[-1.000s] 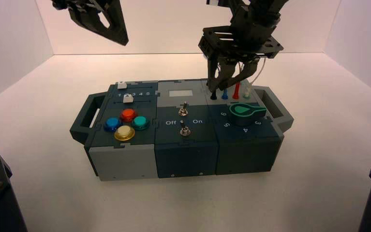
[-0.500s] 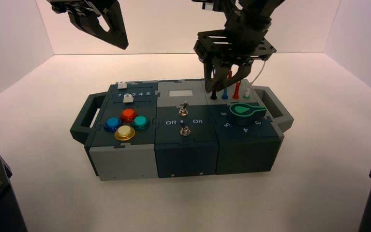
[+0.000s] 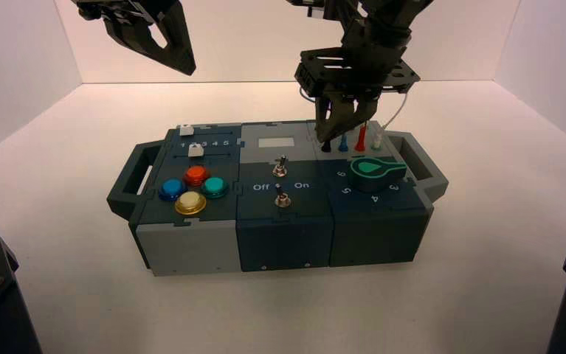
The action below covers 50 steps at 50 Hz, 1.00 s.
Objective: Pull the black wire.
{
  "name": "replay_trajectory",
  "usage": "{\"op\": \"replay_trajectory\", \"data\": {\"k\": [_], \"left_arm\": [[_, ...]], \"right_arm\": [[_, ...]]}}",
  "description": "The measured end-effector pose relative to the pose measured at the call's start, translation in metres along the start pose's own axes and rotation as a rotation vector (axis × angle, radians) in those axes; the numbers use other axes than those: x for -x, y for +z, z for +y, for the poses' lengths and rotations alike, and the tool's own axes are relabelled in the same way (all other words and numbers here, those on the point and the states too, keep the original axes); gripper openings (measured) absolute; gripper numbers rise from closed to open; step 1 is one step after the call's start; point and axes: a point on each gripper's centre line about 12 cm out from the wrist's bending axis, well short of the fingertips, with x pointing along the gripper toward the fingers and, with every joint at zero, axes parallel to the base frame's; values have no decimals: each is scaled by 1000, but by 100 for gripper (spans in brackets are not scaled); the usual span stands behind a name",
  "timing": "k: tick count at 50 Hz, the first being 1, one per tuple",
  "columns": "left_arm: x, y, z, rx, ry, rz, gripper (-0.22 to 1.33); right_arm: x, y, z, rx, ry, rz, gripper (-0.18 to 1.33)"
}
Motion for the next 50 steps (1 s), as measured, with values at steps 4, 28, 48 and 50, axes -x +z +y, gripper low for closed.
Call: {"op": "replay_trajectory", "data": {"k": [4,28,48,50], "left_arm": [[0,0,0,0,0,0,-16],[-1,-1,0,-15,-1,6,-16],[-2,-1,0,-28,3,12,-16],[-2,-1,0,-28,3,14,-16]], "right_arm": [[5,1,0,-1,3,-6,2],[27,25,14,-22,49,-49,2],[-1,14,24,23,48,67,78],[-1,14,24,25,47,71,85]]}}
